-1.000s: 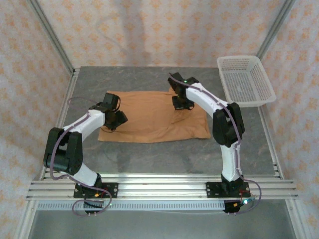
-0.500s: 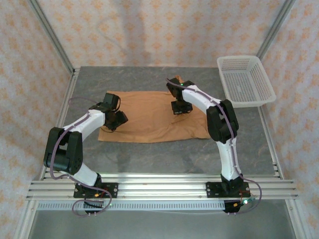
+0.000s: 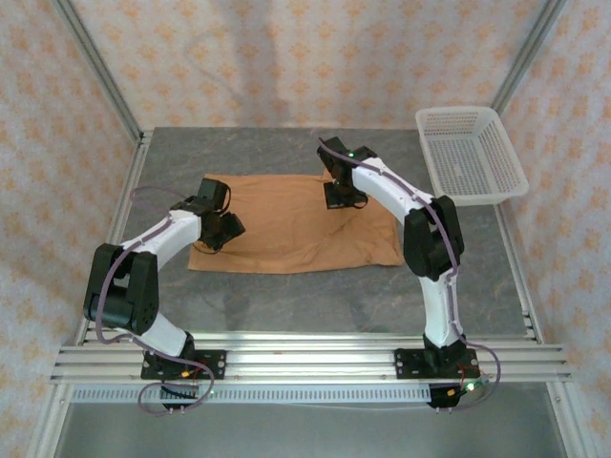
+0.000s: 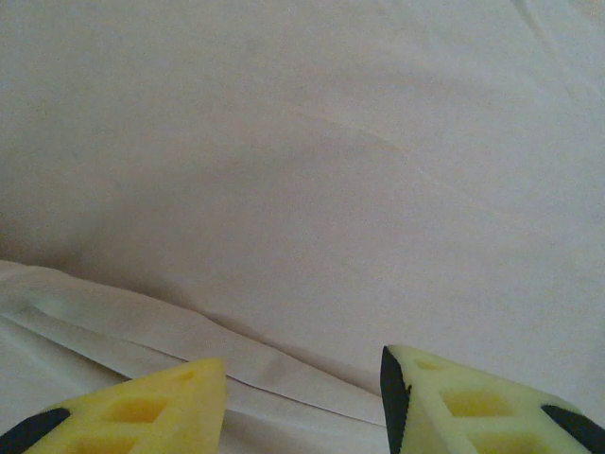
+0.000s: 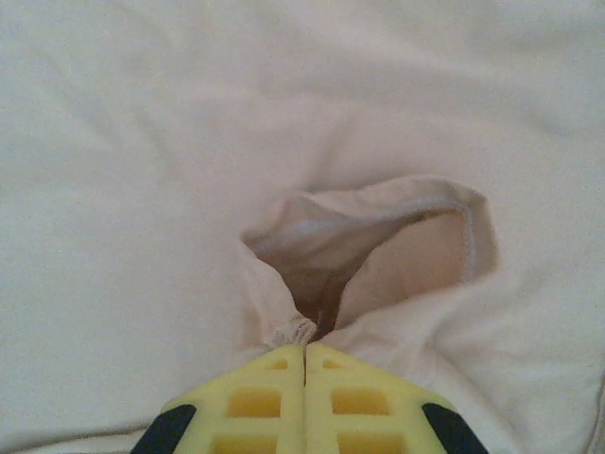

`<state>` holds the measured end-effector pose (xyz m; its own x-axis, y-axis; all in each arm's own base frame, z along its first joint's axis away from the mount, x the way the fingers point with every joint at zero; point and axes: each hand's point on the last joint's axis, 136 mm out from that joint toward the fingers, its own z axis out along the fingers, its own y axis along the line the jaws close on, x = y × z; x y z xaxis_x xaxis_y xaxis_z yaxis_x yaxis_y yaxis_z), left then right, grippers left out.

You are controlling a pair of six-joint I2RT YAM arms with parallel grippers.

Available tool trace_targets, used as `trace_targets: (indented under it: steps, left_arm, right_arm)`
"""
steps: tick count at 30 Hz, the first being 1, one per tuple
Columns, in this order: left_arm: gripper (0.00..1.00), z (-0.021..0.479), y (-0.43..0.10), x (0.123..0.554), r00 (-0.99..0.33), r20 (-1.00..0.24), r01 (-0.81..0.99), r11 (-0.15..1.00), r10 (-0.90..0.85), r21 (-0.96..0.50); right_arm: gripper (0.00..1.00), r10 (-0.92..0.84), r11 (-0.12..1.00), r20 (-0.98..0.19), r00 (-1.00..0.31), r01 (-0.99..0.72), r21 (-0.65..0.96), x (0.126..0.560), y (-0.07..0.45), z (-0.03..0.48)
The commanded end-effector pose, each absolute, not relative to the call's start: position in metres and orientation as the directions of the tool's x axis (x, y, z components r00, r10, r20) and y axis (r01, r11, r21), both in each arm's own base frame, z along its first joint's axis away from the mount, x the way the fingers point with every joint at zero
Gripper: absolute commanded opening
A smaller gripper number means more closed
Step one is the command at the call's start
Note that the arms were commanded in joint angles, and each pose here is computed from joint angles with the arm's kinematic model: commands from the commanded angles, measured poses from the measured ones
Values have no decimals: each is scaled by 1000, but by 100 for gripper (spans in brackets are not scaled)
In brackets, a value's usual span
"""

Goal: Fold the inside-out t-shirt

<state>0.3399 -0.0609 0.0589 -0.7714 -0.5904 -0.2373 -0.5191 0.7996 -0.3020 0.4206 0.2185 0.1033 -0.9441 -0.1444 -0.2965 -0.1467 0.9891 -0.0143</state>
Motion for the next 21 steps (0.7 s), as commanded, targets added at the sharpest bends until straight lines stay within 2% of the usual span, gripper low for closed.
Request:
trace_targets:
  steps: [1,6,7,9,10,11,14,16,21]
  left_arm:
    - [48,58,-61,339,-780,-248,-507,812,-575,-289]
    - [48,60,-60,338,-778,-252,-508,813,-575,-285]
    - [48,60,-60,338,-779,-254,-507,814,-573,-282]
    - [48,63,-58,340,-779,-263,-506,818,-570,-274]
    - [48,65,-56,341,-779,-271,-504,822,-565,-264]
    - [49,69,-55,344,-779,-279,-502,825,-561,-258]
    - [55,94,-44,362,-764,-326,-497,830,-557,-254]
    - [59,119,-34,385,-735,-381,-492,828,-561,-269]
    - [60,139,0,450,-675,-439,-531,804,-593,-269]
  right_arm:
    - [1,-155,988,-298,-942,-155,-25,428,223,106]
    - [2,-156,987,-286,-945,-163,1,442,237,92]
    - [12,-156,986,-286,-945,-168,18,445,242,88]
    - [40,-157,981,-285,-946,-183,66,449,254,83]
    - [50,-152,979,-289,-945,-183,84,452,258,81]
    - [53,-149,979,-287,-946,-182,93,454,260,81]
    - [54,-93,992,-324,-942,-116,54,472,247,96]
    - [54,3,998,-393,-920,-21,55,493,228,113]
    - [54,258,965,-543,-799,181,191,550,185,139]
